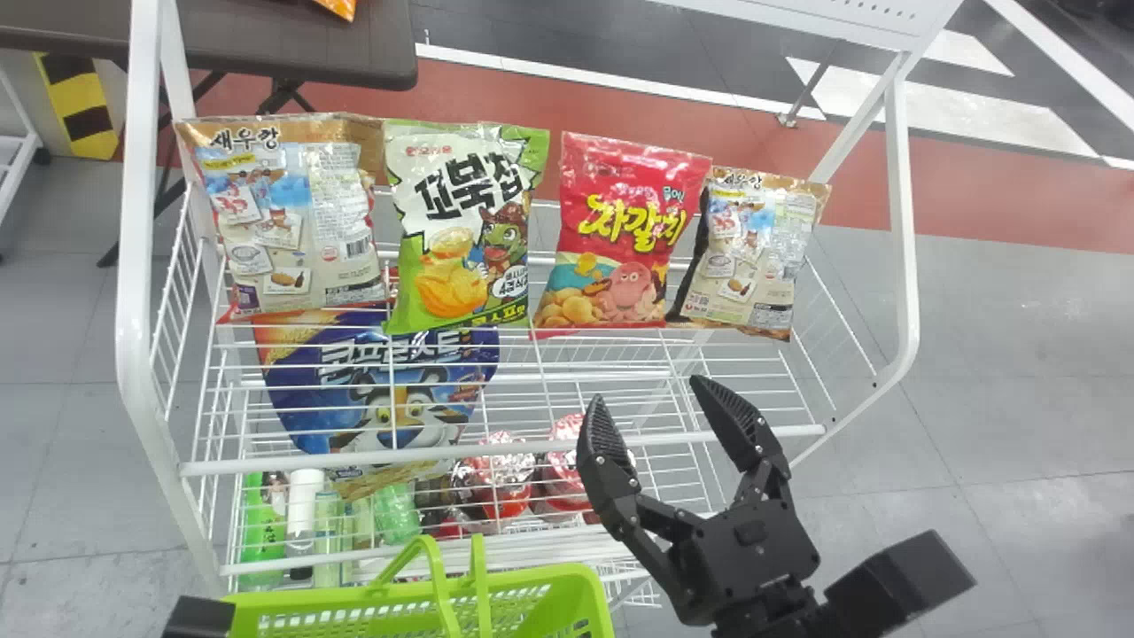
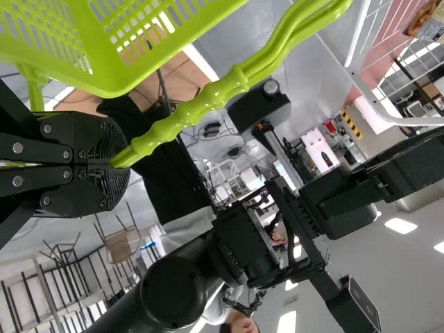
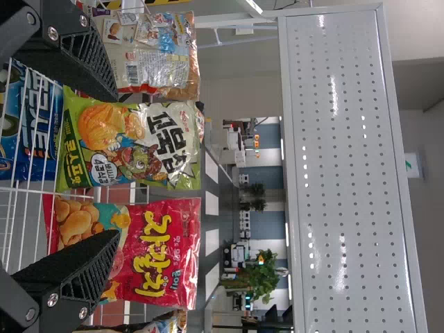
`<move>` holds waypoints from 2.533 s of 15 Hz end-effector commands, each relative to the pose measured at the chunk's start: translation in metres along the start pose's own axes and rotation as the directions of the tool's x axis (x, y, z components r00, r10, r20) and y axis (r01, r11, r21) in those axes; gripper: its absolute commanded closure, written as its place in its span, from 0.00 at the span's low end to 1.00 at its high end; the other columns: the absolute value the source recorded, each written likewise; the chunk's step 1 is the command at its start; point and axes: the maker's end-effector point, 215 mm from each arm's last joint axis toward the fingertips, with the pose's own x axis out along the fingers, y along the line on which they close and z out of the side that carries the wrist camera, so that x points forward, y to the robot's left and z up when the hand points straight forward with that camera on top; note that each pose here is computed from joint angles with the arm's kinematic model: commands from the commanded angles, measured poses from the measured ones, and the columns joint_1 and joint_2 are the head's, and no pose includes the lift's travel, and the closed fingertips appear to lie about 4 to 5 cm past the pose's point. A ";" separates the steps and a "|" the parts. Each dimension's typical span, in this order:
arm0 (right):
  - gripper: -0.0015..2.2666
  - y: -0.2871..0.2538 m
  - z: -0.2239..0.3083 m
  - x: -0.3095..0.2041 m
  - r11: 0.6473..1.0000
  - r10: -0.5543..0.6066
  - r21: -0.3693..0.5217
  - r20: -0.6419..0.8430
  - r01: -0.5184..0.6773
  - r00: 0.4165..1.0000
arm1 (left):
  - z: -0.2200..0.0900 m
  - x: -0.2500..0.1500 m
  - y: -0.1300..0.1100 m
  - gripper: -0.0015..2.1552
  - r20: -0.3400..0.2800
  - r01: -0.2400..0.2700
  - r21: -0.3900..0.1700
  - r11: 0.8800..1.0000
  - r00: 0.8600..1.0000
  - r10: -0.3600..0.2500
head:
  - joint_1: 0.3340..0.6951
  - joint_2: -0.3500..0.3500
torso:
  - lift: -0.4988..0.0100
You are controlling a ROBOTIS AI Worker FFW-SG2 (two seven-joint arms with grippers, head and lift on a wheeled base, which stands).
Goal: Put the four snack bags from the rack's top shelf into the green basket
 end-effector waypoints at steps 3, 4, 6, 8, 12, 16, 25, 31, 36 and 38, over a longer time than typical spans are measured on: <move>0.07 0.001 -0.001 0.001 1.000 0.003 0.002 -0.003 -0.003 1.000 | 0.000 0.002 -0.001 0.72 -0.001 0.005 0.001 1.000 1.000 -0.005 | 1.00 0.00 | 0.98; 0.07 0.001 -0.002 0.001 1.000 0.003 0.003 -0.006 -0.003 1.000 | -0.001 0.002 -0.001 0.72 -0.002 0.005 0.000 1.000 1.000 -0.005 | 1.00 0.00 | 0.98; 0.07 0.001 -0.004 0.001 1.000 0.004 0.003 -0.012 -0.004 1.000 | -0.001 0.002 -0.002 0.72 -0.001 0.006 -0.001 1.000 1.000 -0.006 | 1.00 0.00 | 0.98; 0.07 0.002 -0.004 0.001 1.000 0.007 0.002 -0.013 -0.007 1.000 | -0.001 0.002 -0.003 0.72 -0.001 0.011 -0.002 1.000 1.000 -0.011 | 1.00 0.00 | 0.98; 0.07 0.012 -0.024 0.028 1.000 0.028 0.015 -0.071 -0.027 0.997 | -0.003 0.000 -0.005 0.72 -0.011 0.009 -0.006 1.000 1.000 -0.009 | 1.00 0.00 | 0.98; 0.07 0.084 -0.050 0.117 0.987 0.158 0.007 -0.169 -0.159 0.973 | -0.003 0.000 -0.002 0.72 -0.007 0.020 -0.005 1.000 1.000 -0.020 | 1.00 0.00 | 0.98; 0.07 0.147 -0.093 0.233 0.949 0.273 -0.069 -0.307 -0.307 0.912 | 0.004 -0.012 0.005 0.72 0.032 0.051 -0.003 0.999 0.998 -0.051 | 1.00 0.33 | 0.98; 0.15 0.148 -0.088 0.264 0.940 0.297 -0.071 -0.311 -0.334 0.903 | 0.010 -0.024 0.007 0.72 0.054 0.083 -0.010 0.997 0.995 -0.082 | 1.00 0.40 | 0.98; 0.92 0.166 -0.102 0.260 0.910 0.378 -0.011 -0.384 -0.414 0.842 | 0.010 -0.027 0.006 0.72 0.066 0.083 0.000 0.997 0.994 -0.083 | 1.00 0.47 | 0.98; 0.99 0.169 -0.098 0.250 0.910 0.384 -0.003 -0.371 -0.414 0.846 | 0.009 -0.027 0.004 0.72 0.068 0.085 0.001 0.996 0.994 -0.085 | 1.00 0.48 | 0.98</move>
